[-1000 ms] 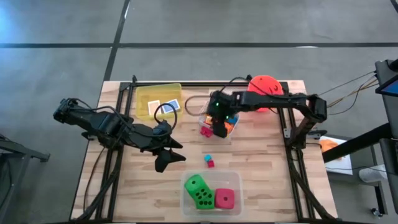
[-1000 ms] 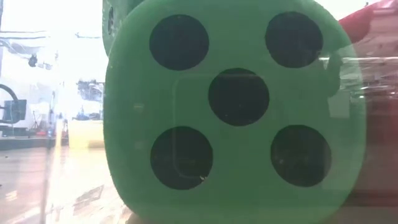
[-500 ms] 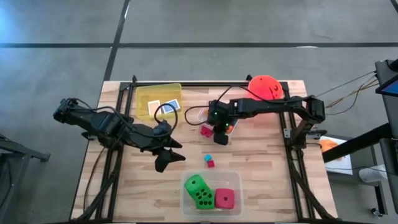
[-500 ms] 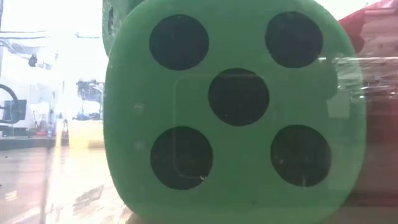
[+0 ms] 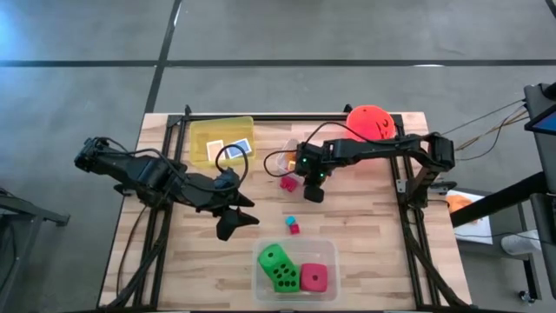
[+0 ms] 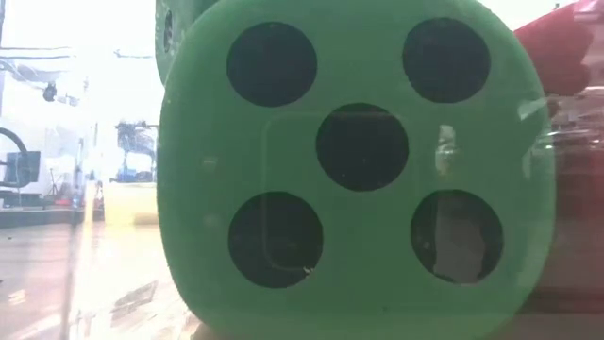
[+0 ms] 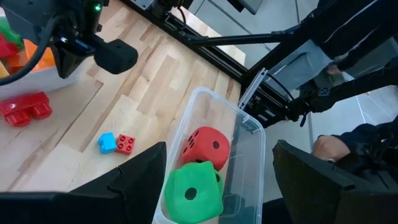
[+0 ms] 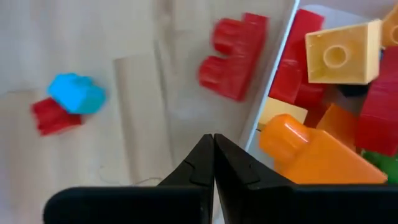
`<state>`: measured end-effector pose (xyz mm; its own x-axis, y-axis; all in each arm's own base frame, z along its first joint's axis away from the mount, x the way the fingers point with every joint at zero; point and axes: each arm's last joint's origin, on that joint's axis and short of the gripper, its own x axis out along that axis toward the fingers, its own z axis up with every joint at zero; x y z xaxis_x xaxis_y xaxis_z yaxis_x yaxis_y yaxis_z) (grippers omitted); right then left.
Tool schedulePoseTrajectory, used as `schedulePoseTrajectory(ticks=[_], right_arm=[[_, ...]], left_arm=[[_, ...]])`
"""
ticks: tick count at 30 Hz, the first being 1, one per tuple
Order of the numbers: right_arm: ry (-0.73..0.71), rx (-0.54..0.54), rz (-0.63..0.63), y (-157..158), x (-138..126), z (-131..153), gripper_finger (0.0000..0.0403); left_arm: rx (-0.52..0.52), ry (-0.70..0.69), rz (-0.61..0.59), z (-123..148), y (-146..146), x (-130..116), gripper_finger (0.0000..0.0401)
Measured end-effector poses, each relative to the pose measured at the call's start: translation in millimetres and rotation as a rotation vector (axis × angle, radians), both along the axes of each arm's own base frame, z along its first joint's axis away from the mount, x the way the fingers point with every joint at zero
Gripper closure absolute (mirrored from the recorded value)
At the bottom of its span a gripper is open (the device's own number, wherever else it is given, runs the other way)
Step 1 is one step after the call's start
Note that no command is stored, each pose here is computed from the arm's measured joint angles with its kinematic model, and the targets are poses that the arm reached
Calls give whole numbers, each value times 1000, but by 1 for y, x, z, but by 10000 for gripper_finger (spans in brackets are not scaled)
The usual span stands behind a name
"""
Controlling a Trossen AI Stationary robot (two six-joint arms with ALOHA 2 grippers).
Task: Pick & Place Toys
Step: Adjust the white bin
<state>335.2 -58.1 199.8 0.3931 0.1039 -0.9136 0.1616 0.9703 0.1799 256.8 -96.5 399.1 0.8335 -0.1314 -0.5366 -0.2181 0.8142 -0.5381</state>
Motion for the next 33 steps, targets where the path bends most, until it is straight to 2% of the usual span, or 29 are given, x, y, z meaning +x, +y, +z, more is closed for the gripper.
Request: schedulePoseTrajectory(ticks=[5, 12, 17, 23, 27, 33], right_arm=[[9, -84, -70, -11, -3, -4, 395], [-101, -133, -155, -21, 8, -2, 395], [-7, -174, -176, -23, 6, -16, 395], [39, -142, -153, -19, 0, -15, 395], [143, -114, -112, -17, -11, -14, 395], [176, -251, -91, -20, -14, -10, 395]], left_arm=[[-3, 0, 2, 0, 0, 0, 120], [-7, 1, 5, 0, 0, 0, 120], [-23, 2, 15, 0, 0, 0, 120], [-28, 4, 18, 0, 0, 0, 120], [-27, 3, 18, 0, 0, 0, 120], [-9, 1, 7, 0, 0, 0, 120]])
